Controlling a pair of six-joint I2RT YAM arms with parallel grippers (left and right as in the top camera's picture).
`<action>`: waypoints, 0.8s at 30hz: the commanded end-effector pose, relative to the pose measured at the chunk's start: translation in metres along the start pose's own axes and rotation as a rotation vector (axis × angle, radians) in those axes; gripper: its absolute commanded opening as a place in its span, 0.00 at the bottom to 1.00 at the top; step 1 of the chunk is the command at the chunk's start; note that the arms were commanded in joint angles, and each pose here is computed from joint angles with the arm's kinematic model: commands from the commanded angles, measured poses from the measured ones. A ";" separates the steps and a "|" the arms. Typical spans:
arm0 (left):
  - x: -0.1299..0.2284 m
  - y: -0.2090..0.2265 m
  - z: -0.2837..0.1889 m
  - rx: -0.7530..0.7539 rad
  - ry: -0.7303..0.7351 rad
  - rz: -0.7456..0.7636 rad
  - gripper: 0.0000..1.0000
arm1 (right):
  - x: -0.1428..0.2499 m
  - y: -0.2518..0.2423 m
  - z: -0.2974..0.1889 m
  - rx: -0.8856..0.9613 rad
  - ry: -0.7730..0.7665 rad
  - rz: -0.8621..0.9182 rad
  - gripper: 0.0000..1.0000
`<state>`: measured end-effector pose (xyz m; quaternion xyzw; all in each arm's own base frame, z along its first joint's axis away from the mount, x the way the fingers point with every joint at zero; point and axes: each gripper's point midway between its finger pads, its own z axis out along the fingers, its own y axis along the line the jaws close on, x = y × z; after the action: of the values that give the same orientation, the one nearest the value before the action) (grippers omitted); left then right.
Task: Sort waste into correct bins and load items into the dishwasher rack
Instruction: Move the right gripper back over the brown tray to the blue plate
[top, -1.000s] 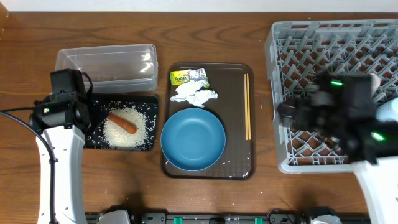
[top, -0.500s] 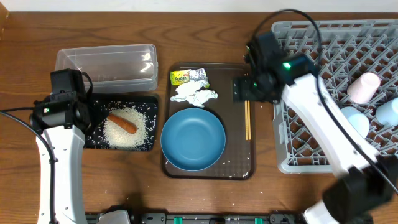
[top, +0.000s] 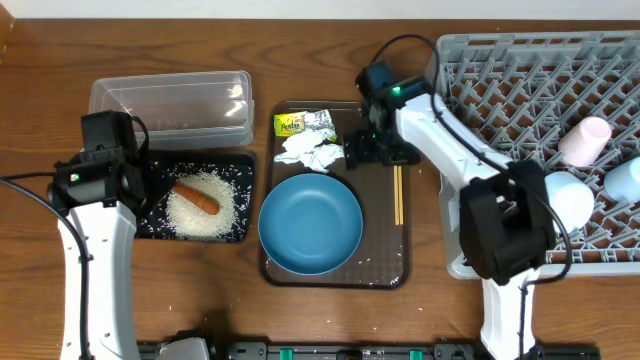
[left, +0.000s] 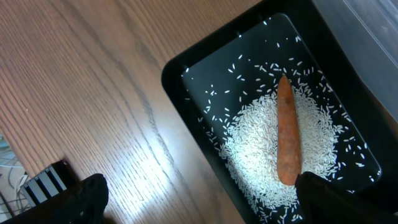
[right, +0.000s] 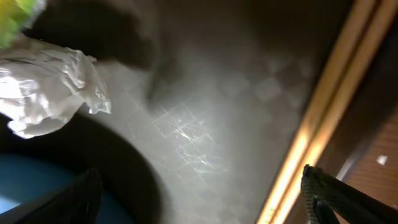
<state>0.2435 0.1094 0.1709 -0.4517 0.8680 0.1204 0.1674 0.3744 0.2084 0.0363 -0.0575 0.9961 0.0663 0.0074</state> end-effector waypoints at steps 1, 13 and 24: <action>-0.004 0.002 -0.002 -0.011 -0.013 -0.010 0.98 | -0.002 0.001 0.005 0.028 -0.003 0.042 0.99; -0.004 0.002 -0.002 -0.012 -0.012 -0.010 0.98 | 0.008 0.003 -0.001 0.013 0.030 0.069 0.88; -0.004 0.002 -0.002 -0.012 -0.012 -0.010 0.98 | 0.043 0.095 -0.092 -0.270 -0.070 -0.192 0.87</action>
<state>0.2435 0.1094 0.1709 -0.4517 0.8680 0.1204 0.1674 0.3404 0.2516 0.0963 -0.0900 0.9856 0.1422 0.0151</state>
